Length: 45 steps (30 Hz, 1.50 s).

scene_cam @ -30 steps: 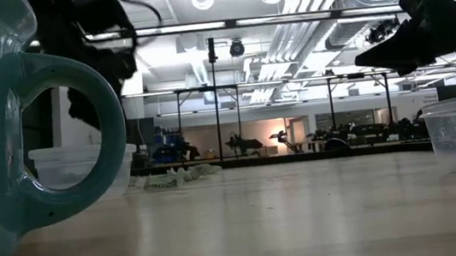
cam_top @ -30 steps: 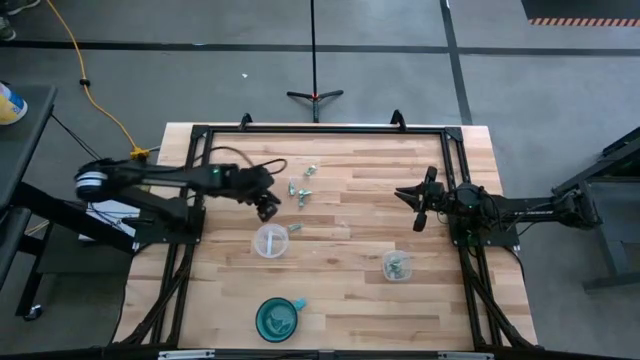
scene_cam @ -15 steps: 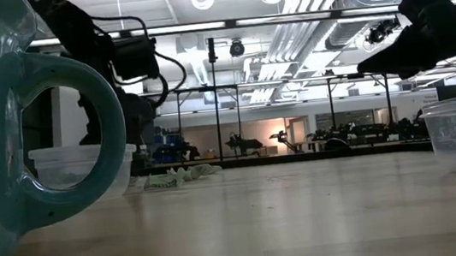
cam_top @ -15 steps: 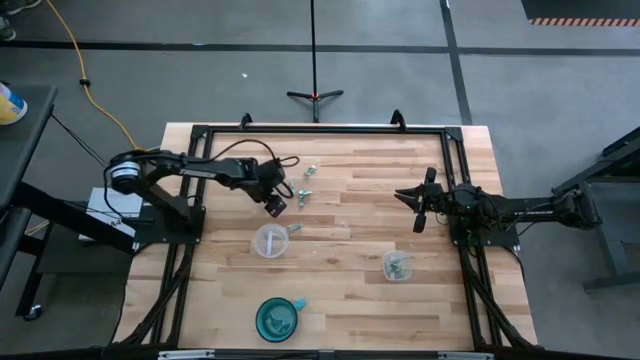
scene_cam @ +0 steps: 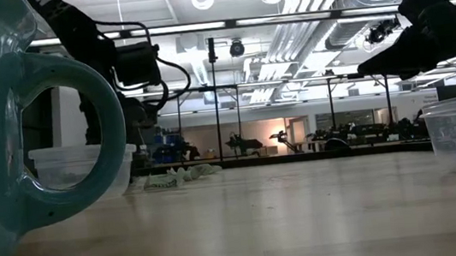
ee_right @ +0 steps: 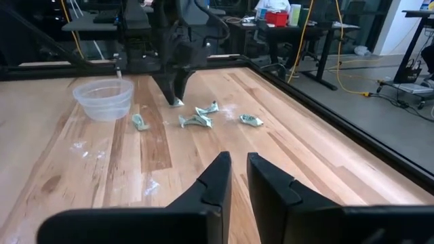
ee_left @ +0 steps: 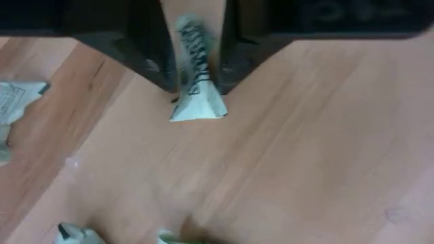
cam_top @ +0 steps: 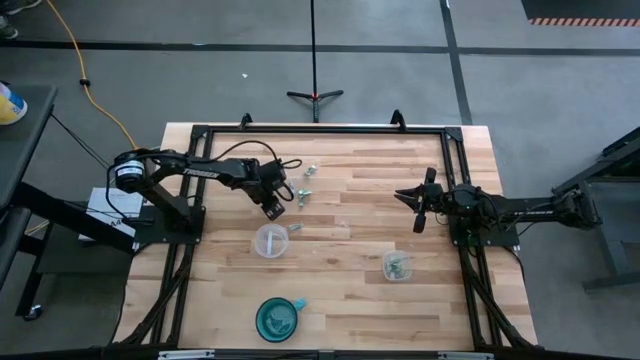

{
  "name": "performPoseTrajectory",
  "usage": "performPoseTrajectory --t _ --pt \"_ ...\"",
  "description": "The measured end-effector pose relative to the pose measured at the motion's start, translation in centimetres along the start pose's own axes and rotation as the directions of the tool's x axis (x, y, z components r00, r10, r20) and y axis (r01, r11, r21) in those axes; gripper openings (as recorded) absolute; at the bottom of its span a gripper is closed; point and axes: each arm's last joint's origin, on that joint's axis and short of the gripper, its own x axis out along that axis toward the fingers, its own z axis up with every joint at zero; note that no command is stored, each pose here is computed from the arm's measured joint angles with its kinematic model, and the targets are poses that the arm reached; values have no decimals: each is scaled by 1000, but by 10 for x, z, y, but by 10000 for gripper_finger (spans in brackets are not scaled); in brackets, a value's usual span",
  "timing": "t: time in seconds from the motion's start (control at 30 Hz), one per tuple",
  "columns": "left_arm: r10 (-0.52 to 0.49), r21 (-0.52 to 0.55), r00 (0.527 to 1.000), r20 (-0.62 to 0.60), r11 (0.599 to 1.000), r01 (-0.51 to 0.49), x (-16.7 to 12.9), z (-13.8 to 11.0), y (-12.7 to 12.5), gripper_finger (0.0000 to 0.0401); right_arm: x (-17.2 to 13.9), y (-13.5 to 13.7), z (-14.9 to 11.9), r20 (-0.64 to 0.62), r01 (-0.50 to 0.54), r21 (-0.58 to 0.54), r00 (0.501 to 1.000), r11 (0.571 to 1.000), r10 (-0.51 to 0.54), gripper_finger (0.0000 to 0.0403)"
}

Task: Sort candy
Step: Put the green candy into the circle transparent bin

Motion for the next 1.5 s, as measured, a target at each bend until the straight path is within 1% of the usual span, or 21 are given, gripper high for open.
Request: performPoseTrajectory --t 0.1,0.17,0.2,0.27,0.33,0.43,0.57,0.67,0.7,0.8,0.87,1.0,1.1,1.2,1.23,1.3,1.33,1.43,1.5 --pt "-11 20 1000 -9 1000 11 0 -1 0 74 0 0 0 0 1 -1 1000 1000 -1 40" --pt "-47 52 999 -26 997 48 -1 -1 -1 32 0 0 0 0 1 -1 1000 1000 -1 43" --pt "-64 74 997 -43 995 67 -4 -1 -2 23 0 0 0 0 0 -2 1000 1000 0 44" --pt "-84 125 996 -23 988 86 -17 7 -7 25 0 0 0 0 3 -2 1000 1000 -3 46" --pt "-92 173 996 14 981 89 -36 18 -13 41 0 0 0 0 6 -4 1000 1000 -6 48" --pt "-97 214 995 18 973 91 -58 26 -26 55 0 0 0 1 7 -3 1000 1000 -7 47" --pt "-117 302 993 -19 946 117 -77 21 -55 23 0 0 0 0 5 2 1000 1000 -5 43" --pt "-112 312 990 -82 941 132 -78 7 -74 22 0 0 0 0 2 4 1000 1000 -2 40" --pt "-119 318 989 -84 938 140 -78 3 -81 27 0 0 0 0 1 4 1000 1000 -1 40" --pt "-82 348 992 -94 931 110 -78 -9 -95 58 0 0 0 -1 1 4 1000 1000 -1 42" --pt "-81 381 993 -87 918 108 -78 -15 -104 76 0 0 0 -1 1 3 1000 1000 -1 44" --pt "-79 374 993 -93 921 108 -78 -23 -112 100 0 0 0 -4 1 0 1000 1000 -1 48" --pt "-67 375 995 -73 923 90 -78 -22 -112 117 0 0 -1 -7 1 -2 1000 1000 -1 48" --pt "-47 364 997 60 931 22 -78 -9 -110 139 0 0 -1 -7 1 -3 1000 1000 -1 45" --pt "-63 361 992 112 932 19 -79 -2 -110 149 0 0 -1 -7 0 -4 1000 1000 0 44" --pt "-127 370 976 175 927 54 -75 13 -109 171 0 0 -1 -7 1 -4 1000 1000 -1 44" --pt "-160 385 969 186 920 78 -72 19 -109 184 0 0 -1 -7 0 -4 1000 1000 0 45" --pt "-203 413 965 165 903 119 -57 31 -105 223 0 0 -1 -8 0 -4 1000 1000 0 48" --pt "-197 404 973 124 905 132 -44 35 -100 245 0 0 -1 -9 1 -5 1000 1000 -1 48"
